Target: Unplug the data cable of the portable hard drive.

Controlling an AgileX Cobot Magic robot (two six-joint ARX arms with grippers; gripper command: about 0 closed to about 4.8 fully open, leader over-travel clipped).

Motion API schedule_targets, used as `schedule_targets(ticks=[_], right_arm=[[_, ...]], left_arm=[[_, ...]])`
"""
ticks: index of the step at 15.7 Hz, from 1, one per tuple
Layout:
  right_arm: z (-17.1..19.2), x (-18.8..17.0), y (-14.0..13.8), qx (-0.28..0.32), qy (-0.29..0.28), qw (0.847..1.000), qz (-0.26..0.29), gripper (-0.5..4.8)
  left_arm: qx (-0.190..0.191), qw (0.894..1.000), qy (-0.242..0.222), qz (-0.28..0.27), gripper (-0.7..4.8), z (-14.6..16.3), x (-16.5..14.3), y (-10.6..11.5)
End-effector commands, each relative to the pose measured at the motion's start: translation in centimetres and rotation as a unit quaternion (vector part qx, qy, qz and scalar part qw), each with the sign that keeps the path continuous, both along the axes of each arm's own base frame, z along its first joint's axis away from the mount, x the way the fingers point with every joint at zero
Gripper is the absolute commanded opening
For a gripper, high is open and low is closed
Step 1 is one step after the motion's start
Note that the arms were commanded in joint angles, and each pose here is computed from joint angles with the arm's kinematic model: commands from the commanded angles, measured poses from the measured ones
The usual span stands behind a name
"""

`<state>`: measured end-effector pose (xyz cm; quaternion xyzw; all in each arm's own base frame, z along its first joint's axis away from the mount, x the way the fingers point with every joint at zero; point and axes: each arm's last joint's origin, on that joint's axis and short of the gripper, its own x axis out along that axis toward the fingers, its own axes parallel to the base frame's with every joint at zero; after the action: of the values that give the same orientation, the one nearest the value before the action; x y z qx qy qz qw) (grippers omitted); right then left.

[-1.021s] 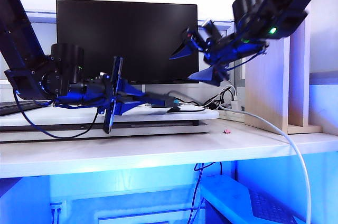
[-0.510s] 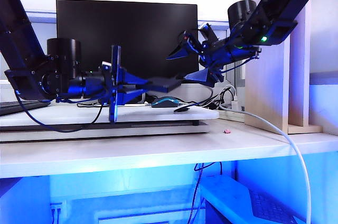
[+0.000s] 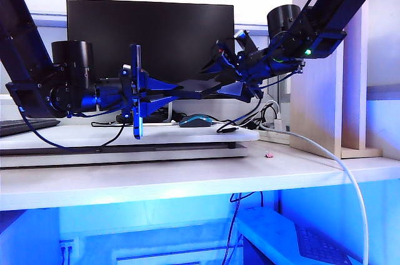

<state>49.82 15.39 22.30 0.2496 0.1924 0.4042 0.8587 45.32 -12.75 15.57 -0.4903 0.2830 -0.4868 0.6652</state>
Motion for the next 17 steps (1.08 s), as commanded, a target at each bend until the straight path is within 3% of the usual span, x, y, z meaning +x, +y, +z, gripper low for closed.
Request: schedule_targets(ticks=[1, 2, 3, 7, 9, 13, 14, 17], right_arm=[[0.8, 0.0, 0.1, 0.005, -0.019, 1.000, 0.000, 2.97], [1.1, 0.0, 0.1, 0.009, -0.032, 0.999, 0.001, 1.98], [1.4, 0.0, 0.1, 0.012, -0.042, 0.999, 0.001, 1.66], [1.9, 0.1, 0.1, 0.014, -0.049, 0.999, -0.001, 1.65], [1.9, 0.1, 0.2, 0.014, -0.049, 0.999, 0.000, 0.81], [1.9, 0.1, 0.3, 0.014, -0.049, 0.999, 0.002, 0.68], [1.8, 0.1, 0.3, 0.014, -0.049, 0.999, 0.002, -0.11], [1.0, 0.3, 0.4, 0.023, -0.034, 0.999, 0.005, -0.05]], left_arm=[[-0.004, 1.000, -0.022, -0.005, -0.05, 0.6, 0.0, 0.0], [-0.004, 1.000, -0.022, -0.005, -0.05, 0.6, 0.0, 0.0], [-0.004, 1.000, -0.022, -0.005, -0.05, 0.6, 0.0, 0.0], [-0.002, 1.000, -0.024, -0.013, -0.05, 0.7, -0.1, 0.0], [-0.002, 1.000, -0.024, -0.013, -0.05, 0.7, -0.1, 0.0], [-0.003, 1.000, -0.026, -0.013, -0.05, 0.7, -0.1, 0.0], [-0.003, 1.000, -0.026, -0.013, -0.05, 0.7, -0.1, 0.0], [-0.002, 0.999, -0.032, -0.024, -0.05, 0.8, -0.1, 0.0]])
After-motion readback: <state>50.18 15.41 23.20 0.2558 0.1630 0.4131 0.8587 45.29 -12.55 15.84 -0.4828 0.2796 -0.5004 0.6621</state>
